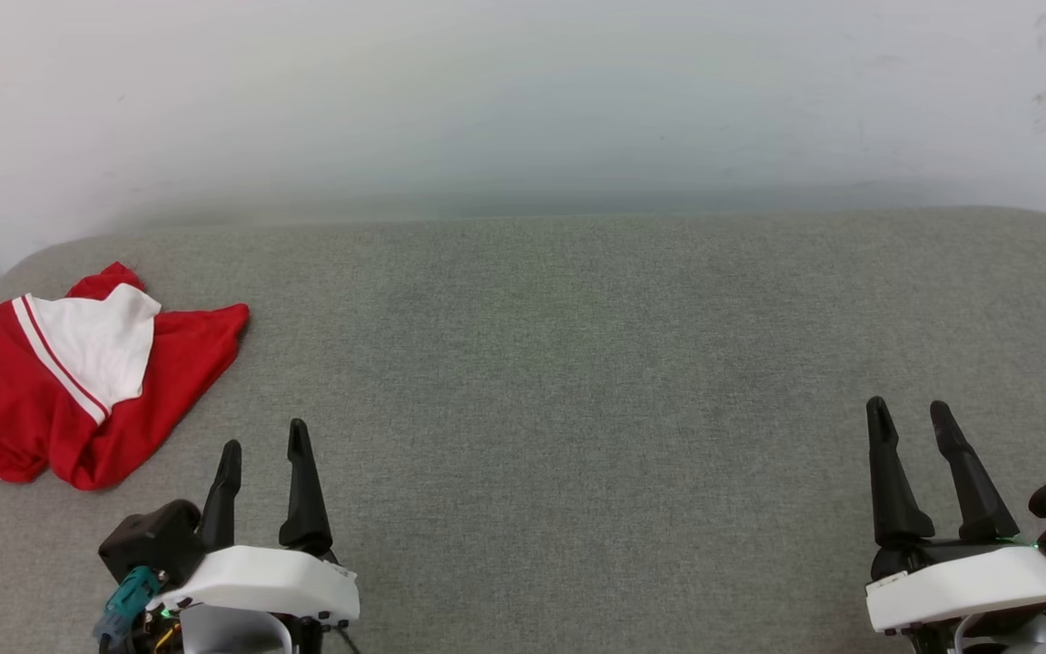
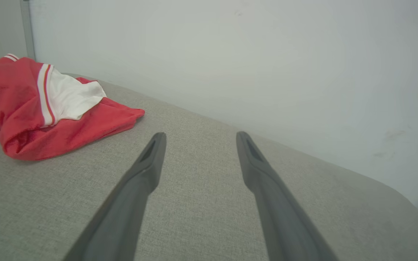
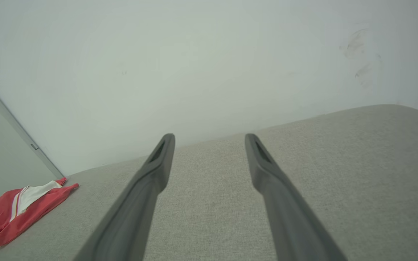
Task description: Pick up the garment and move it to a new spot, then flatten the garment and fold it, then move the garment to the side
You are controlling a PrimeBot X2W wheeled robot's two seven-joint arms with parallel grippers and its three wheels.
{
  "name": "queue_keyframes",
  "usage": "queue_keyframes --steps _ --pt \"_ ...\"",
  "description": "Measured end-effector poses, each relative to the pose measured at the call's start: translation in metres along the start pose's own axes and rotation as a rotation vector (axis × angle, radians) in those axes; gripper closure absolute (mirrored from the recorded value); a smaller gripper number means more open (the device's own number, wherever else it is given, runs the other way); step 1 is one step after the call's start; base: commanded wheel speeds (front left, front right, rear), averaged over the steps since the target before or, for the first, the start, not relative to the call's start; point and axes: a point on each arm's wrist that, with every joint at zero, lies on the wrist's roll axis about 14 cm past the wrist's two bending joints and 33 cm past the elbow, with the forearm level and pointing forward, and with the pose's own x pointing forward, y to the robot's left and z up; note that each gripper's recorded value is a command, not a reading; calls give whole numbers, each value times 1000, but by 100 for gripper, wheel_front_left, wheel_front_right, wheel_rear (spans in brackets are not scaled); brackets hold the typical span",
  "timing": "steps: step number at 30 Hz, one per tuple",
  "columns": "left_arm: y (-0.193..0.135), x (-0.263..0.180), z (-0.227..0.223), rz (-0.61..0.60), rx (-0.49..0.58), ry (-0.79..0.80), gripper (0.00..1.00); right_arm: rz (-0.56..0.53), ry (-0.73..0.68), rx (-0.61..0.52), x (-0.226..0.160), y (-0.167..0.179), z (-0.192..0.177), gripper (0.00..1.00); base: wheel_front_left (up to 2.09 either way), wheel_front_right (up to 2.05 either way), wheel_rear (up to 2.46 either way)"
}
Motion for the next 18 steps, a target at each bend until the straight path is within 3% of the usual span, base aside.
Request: queue_keyframes --steps 18 --pt "-12 -4 10 -58 138 -70 0 33 -26 -132 -2 7 3 0 0 0 0"
